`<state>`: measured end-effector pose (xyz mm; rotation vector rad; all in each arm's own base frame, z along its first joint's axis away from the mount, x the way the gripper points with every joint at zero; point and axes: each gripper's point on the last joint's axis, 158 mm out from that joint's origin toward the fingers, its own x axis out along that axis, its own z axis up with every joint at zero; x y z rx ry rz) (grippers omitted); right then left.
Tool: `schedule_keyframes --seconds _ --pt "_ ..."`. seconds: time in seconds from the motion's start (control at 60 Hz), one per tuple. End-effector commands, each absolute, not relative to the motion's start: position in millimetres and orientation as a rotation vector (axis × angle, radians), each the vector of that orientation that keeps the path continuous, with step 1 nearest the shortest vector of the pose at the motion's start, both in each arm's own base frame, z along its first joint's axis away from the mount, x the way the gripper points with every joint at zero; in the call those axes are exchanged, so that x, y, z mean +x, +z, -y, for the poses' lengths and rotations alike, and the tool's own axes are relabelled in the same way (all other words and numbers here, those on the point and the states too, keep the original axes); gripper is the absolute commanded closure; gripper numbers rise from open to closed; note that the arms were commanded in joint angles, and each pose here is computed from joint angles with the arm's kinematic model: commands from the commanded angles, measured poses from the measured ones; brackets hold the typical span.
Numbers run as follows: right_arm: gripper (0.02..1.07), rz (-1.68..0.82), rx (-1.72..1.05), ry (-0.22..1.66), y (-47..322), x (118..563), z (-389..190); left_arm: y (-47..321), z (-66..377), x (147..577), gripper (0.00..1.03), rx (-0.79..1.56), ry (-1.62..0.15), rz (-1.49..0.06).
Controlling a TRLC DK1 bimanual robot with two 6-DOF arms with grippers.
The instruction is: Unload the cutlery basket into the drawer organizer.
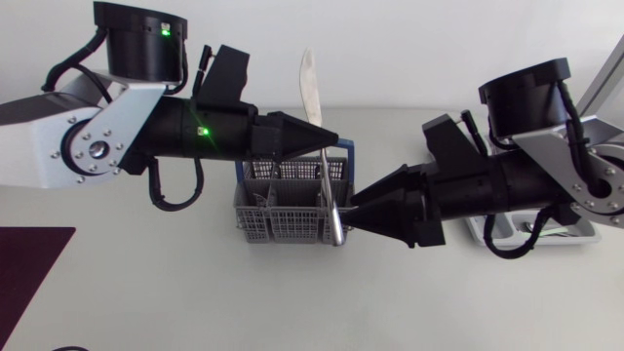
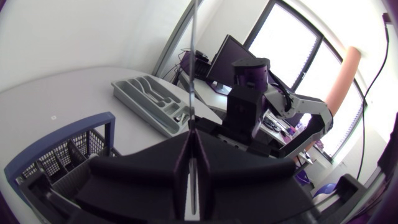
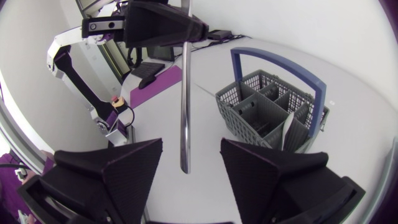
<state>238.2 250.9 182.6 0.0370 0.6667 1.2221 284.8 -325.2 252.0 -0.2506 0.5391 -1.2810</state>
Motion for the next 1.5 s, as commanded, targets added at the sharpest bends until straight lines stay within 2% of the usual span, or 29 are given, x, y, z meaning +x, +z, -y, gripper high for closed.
schedule_keyframes --seconds 0.0,0.167,0.317,0.483,0.667,0.75,1.033,1.217,1.267,1.4,1.483 --pt "0.45 -0.672 0.055 1.239 188 239 -258 266 328 289 1.00 -0.276 -1.299 -0.525" --pt "0.63 -0.680 0.054 1.251 185 239 -263 266 328 286 1.00 -0.285 -1.312 -0.532" --pt "0.63 -0.676 0.055 1.259 184 238 -266 264 330 285 1.00 -0.292 -1.323 -0.545" --pt "0.80 -0.675 0.056 1.269 183 236 -270 262 331 283 1.00 -0.294 -1.329 -0.550" --pt "0.80 -0.689 0.055 1.279 178 232 -273 262 332 283 1.00 -0.298 -1.330 -0.551" --pt "0.89 -0.688 0.054 1.284 178 231 -274 261 332 283 1.00 -0.298 -1.330 -0.553" --pt "1.01 -0.699 0.054 1.289 173 229 -275 260 332 283 1.00 -0.300 -1.329 -0.556" --pt "1.01 -0.697 0.053 1.287 171 228 -274 260 332 281 1.00 -0.301 -1.336 -0.558" --pt "1.01 -0.697 0.054 1.285 171 229 -273 259 332 281 0.92 -0.304 -1.335 -0.562" --pt "1.01 -0.703 0.056 1.280 168 228 -271 259 333 278 0.51 -0.306 -1.341 -0.571" --pt "1.01 -0.703 0.058 1.274 168 228 -269 263 332 278 0.35 -0.304 -1.341 -0.563"
